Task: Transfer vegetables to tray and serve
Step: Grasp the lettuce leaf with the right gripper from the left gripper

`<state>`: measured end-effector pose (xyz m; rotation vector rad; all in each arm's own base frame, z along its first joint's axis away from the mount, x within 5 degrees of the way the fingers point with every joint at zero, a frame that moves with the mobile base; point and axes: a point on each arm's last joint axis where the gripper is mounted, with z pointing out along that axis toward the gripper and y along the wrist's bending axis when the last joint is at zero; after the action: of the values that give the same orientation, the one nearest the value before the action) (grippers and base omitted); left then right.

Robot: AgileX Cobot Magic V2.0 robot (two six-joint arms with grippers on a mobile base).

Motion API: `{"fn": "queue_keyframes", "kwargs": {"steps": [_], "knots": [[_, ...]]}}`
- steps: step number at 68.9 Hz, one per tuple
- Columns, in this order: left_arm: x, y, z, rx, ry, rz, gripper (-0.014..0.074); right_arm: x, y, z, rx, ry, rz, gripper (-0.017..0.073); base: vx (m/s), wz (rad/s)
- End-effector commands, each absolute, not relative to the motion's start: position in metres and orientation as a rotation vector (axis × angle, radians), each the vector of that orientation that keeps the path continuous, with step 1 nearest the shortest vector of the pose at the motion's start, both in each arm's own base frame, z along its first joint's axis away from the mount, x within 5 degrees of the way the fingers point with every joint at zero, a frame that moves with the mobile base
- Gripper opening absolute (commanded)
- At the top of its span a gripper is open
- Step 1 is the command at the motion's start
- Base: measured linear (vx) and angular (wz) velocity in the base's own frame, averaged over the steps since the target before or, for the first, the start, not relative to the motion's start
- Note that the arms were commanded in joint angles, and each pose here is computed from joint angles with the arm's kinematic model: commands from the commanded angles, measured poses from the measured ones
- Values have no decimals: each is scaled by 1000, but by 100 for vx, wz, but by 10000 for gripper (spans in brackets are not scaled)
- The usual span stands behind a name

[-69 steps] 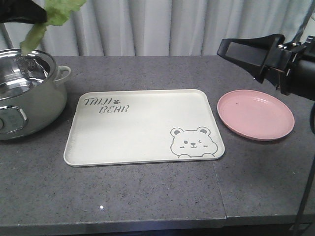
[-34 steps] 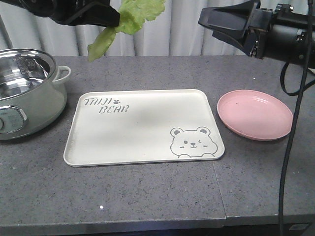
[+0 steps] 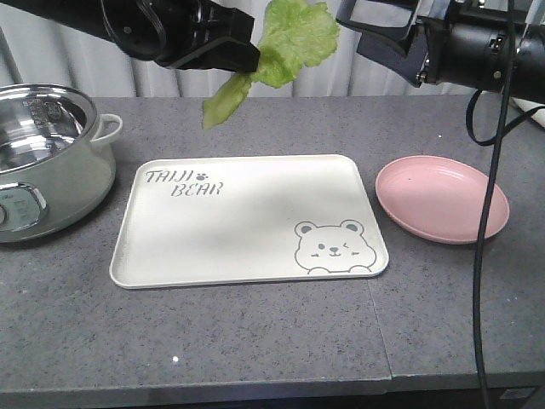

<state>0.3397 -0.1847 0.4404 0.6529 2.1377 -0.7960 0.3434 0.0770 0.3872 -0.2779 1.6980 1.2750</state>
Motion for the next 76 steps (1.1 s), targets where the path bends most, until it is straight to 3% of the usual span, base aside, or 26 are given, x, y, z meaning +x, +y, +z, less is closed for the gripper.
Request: {"fn": "queue_keyframes", "kwargs": {"steps": [1,35,44,61,76], "knots": [[324,-185,472,612,1993,-841,-7,336,76,415,-237,1553,1374,590,0,0],[322,-188,471,632,2003,-847,-7,335,118,409,-260,1590,1372,572,0,0],[322,-188,471,637,2009,-849,-7,336,117,409,-245,1594,1365,449,0,0],[320,-188,469,659,2034,-855,-4,338,116,408,-230,1597,1349,-19,0,0],[318,-188,471,658,2028,-864,95,335,117,409,-260,1590,1377,-10,0,0]]}}
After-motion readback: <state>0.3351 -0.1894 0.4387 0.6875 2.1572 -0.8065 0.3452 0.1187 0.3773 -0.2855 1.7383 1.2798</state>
